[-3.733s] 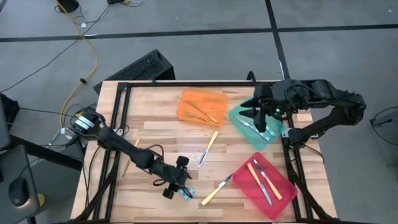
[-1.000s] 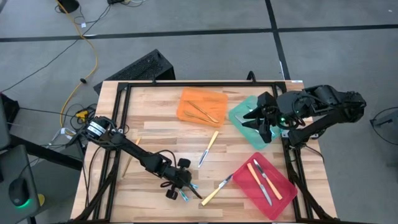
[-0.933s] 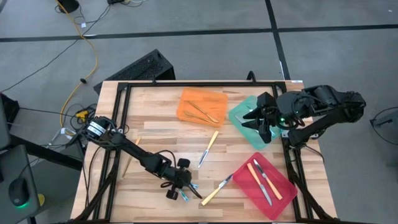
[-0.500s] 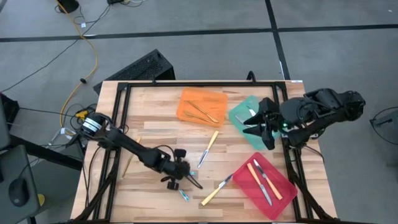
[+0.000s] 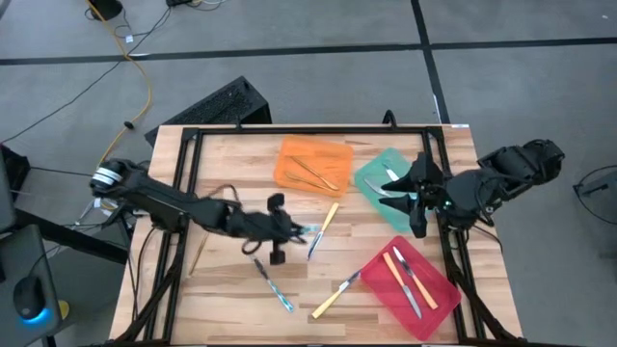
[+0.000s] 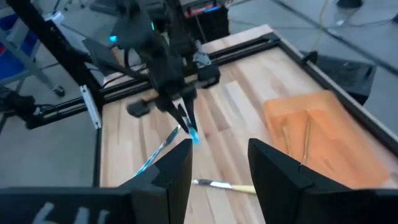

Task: Sort silverware by color (type)
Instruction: Put the top white patterned knife into the blue bin

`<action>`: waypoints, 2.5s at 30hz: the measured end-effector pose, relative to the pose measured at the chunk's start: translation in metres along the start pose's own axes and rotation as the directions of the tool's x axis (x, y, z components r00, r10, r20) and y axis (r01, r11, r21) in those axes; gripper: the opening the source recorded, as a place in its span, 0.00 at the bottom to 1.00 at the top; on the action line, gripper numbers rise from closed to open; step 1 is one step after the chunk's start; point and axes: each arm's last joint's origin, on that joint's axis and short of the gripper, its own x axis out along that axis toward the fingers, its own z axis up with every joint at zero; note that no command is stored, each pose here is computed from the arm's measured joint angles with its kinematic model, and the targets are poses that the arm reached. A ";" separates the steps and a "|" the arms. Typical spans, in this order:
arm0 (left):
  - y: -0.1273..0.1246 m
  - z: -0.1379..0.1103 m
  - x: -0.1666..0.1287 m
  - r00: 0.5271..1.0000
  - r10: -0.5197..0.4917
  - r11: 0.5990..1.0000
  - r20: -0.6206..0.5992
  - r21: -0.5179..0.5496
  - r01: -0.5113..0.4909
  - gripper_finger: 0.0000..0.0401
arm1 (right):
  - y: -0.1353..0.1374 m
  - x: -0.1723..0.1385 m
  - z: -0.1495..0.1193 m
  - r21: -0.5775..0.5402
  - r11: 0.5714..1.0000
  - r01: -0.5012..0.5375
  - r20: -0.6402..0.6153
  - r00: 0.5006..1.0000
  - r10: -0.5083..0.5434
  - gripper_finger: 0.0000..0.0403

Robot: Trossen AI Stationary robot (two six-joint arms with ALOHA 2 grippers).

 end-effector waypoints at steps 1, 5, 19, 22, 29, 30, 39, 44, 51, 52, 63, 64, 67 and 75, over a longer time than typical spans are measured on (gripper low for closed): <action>0.005 0.008 -0.007 0.998 0.007 1.000 0.055 -0.019 -0.006 0.05 | 0.001 -0.001 -0.001 0.000 1.000 0.010 0.010 1.000 -0.010 0.44; 0.022 0.037 -0.034 0.963 0.031 0.995 0.267 -0.098 -0.005 0.05 | 0.007 -0.001 -0.004 -0.008 0.998 0.059 0.057 0.997 -0.058 0.44; 0.044 0.093 -0.087 0.612 0.012 0.980 0.791 -0.131 0.150 0.05 | 0.025 0.057 -0.004 -0.074 0.993 0.087 0.253 0.965 -0.065 0.44; 0.047 0.097 -0.090 0.567 0.004 0.979 0.824 -0.120 0.167 0.05 | 0.026 0.070 0.007 -0.110 0.994 0.004 0.282 0.959 0.027 0.44; 0.051 0.099 -0.091 0.521 -0.021 0.977 0.853 -0.094 0.193 0.05 | 0.018 0.113 0.021 -0.123 0.985 -0.117 0.286 0.947 0.148 0.49; 0.051 0.100 -0.090 0.513 -0.019 0.975 0.858 -0.098 0.201 0.05 | 0.017 0.120 0.022 -0.125 0.984 -0.128 0.277 0.948 0.158 0.51; 0.052 0.103 -0.095 0.459 -0.016 0.965 0.888 -0.106 0.238 0.05 | 0.011 0.152 0.029 -0.159 0.970 -0.183 0.307 0.925 0.224 0.59; 0.052 0.103 -0.095 0.460 -0.016 0.960 0.888 -0.115 0.255 0.05 | 0.016 0.163 0.030 -0.212 0.959 -0.187 0.342 0.905 0.252 0.59; 0.053 0.102 -0.094 0.457 -0.085 0.947 0.885 -0.071 0.314 0.05 | 0.013 0.169 0.033 -0.217 0.950 -0.224 0.343 0.894 0.289 0.59; 0.053 0.102 -0.093 0.461 -0.093 0.946 0.882 -0.066 0.317 0.05 | 0.011 0.170 0.034 -0.216 0.950 -0.223 0.350 0.891 0.289 0.59; 0.061 0.100 -0.075 0.453 -0.170 0.922 0.875 -0.021 0.386 0.05 | 0.011 0.168 0.037 -0.221 0.942 -0.252 0.366 0.874 0.320 0.59; 0.061 0.100 -0.071 0.454 -0.174 0.922 0.874 -0.017 0.387 0.05 | 0.011 0.168 0.037 -0.216 0.943 -0.253 0.366 0.875 0.319 0.59; 0.063 0.100 -0.067 0.450 -0.181 0.916 0.875 -0.017 0.402 0.05 | 0.011 0.168 0.036 -0.206 0.944 -0.259 0.362 0.876 0.320 0.59; 0.065 0.109 -0.059 0.426 -0.243 0.895 0.871 0.032 0.445 0.05 | 0.010 0.170 0.032 -0.207 0.945 -0.251 0.318 0.896 0.308 0.56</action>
